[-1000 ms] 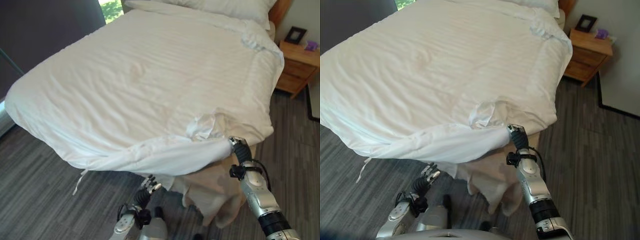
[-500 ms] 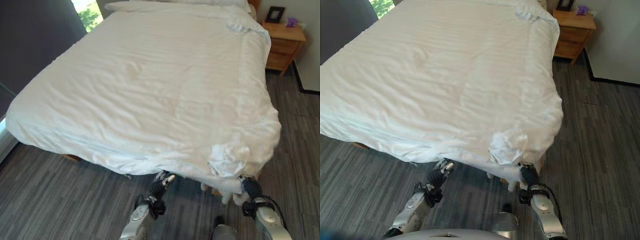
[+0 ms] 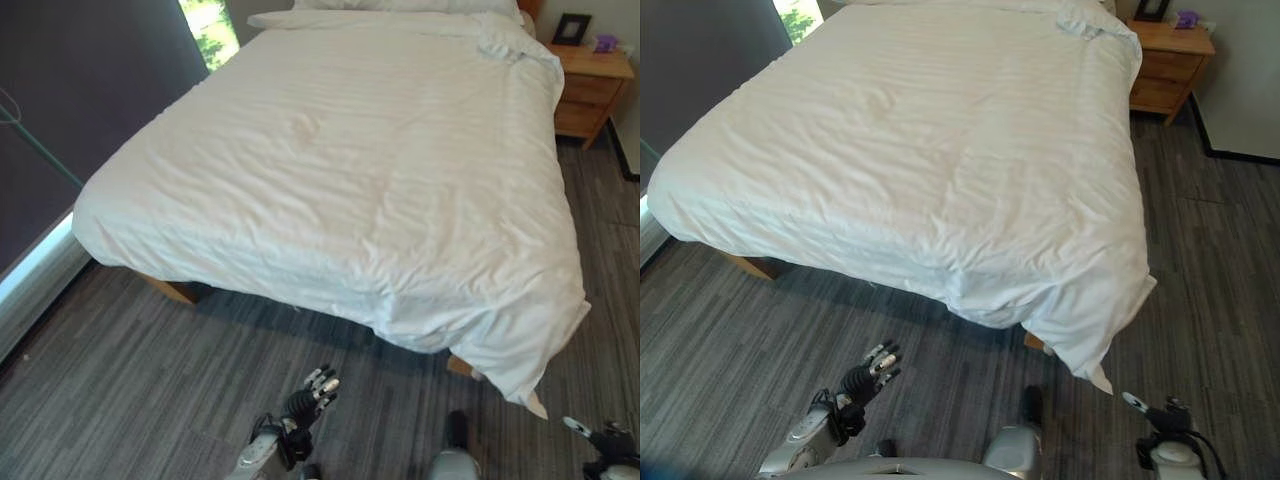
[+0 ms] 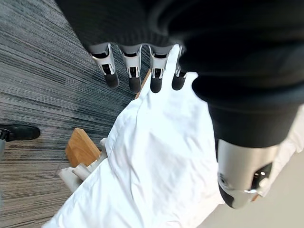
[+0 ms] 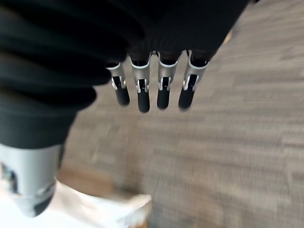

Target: Making the bed.

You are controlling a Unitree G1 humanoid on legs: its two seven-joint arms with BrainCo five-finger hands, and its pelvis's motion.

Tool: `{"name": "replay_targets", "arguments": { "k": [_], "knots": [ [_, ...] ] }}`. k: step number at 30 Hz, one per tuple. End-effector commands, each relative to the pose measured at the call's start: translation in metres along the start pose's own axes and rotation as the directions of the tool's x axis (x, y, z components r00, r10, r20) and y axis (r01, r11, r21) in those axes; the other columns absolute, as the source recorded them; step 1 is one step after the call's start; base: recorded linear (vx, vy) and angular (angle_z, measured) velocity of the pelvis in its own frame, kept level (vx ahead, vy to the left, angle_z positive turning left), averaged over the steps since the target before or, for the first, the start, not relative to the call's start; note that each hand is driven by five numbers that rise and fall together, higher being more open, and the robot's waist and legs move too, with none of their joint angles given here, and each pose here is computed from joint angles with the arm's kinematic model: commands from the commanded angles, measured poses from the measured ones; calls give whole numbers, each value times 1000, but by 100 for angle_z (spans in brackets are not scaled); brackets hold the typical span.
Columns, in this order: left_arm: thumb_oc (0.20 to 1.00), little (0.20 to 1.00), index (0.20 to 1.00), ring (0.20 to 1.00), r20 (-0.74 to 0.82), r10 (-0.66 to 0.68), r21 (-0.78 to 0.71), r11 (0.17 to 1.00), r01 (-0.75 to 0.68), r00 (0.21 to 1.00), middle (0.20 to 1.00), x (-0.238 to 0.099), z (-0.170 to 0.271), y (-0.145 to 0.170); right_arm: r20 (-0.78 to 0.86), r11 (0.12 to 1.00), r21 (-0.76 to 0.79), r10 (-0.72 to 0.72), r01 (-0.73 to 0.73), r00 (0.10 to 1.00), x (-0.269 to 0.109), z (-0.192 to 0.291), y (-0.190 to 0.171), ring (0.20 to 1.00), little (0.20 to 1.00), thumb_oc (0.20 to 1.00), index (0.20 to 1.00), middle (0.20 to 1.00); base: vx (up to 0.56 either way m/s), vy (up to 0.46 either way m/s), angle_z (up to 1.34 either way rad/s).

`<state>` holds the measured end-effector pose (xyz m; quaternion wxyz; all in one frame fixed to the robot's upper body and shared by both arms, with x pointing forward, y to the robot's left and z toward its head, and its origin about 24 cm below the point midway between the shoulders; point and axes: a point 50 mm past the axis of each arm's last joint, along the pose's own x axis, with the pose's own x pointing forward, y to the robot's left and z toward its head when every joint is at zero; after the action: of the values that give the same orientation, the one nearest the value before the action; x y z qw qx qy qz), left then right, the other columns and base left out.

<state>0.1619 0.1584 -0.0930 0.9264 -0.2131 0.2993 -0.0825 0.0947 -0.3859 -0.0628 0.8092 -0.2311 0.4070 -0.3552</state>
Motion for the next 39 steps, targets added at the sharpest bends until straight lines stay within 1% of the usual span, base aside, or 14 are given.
{"name": "replay_targets", "arguments": {
  "k": [1,9,10,15,16,17,20,23,24,26,30,31,37,39],
  "knots": [
    [1000,1000,1000,1000,88,-34,-27,999,36,996,1000,6,14,-10,266,990,73,-136,121,954,7,70,-32,1000,1000,1000,1000,1000,-10,17,-27],
    [1000,1000,1000,1000,110,-18,33,999,14,994,1000,7,22,-9,693,954,294,-176,-51,699,-41,192,-13,1000,1000,1000,1000,1000,-15,16,1],
    [1000,1000,1000,1000,128,-5,25,1000,2,992,1000,8,27,-7,756,902,361,-134,-238,641,-59,219,10,1000,1000,1000,1000,1000,21,13,20],
    [1000,1000,1000,1000,137,17,60,998,-26,990,1000,9,36,2,829,721,376,20,-582,560,-80,265,50,1000,1000,1000,1000,1000,250,-91,14],
    [1000,1000,1000,1000,155,27,71,997,-39,988,1000,10,41,4,834,678,381,41,-628,551,-83,273,58,460,460,460,460,460,255,-154,45],
    [1000,1000,1000,1000,167,23,80,996,-37,986,1000,12,46,4,840,644,380,62,-665,539,-85,278,63,200,200,200,200,200,259,-176,37],
    [1000,1000,1000,1000,194,47,89,994,-65,980,1000,12,53,9,845,549,400,90,-734,527,-89,288,72,200,200,200,200,200,221,-161,19],
    [1000,1000,1000,1000,225,81,32,995,-90,971,1000,10,55,13,864,370,423,111,-827,491,-97,304,81,200,200,200,200,200,231,-184,34],
    [1000,1000,1000,1000,225,81,32,995,-90,971,1000,10,55,13,864,370,423,111,-827,491,-97,304,81,200,200,200,200,200,255,-187,27],
    [1000,1000,1000,1000,217,80,-44,996,-72,973,1000,10,47,10,882,135,448,92,-884,462,-108,314,89,200,200,200,200,200,226,-185,17],
    [1000,1000,1000,1000,183,35,-46,999,-26,983,1000,16,39,0,872,-20,489,22,-872,489,-108,327,81,200,200,200,200,200,104,-88,31],
    [1000,1000,1000,1000,184,33,-46,999,-25,982,1000,16,39,-1,872,-20,489,20,-872,489,-107,327,80,200,200,200,200,200,62,-59,59],
    [1000,1000,1000,1000,174,-102,29,995,98,979,1000,25,38,-26,732,441,549,156,-710,663,-43,311,62,200,200,200,200,200,6,-18,41],
    [1000,1000,1000,1000,174,-124,39,992,119,977,1000,27,38,-30,694,484,569,150,-665,704,-29,296,51,200,200,200,200,200,3,-3,5]
  ]
}}
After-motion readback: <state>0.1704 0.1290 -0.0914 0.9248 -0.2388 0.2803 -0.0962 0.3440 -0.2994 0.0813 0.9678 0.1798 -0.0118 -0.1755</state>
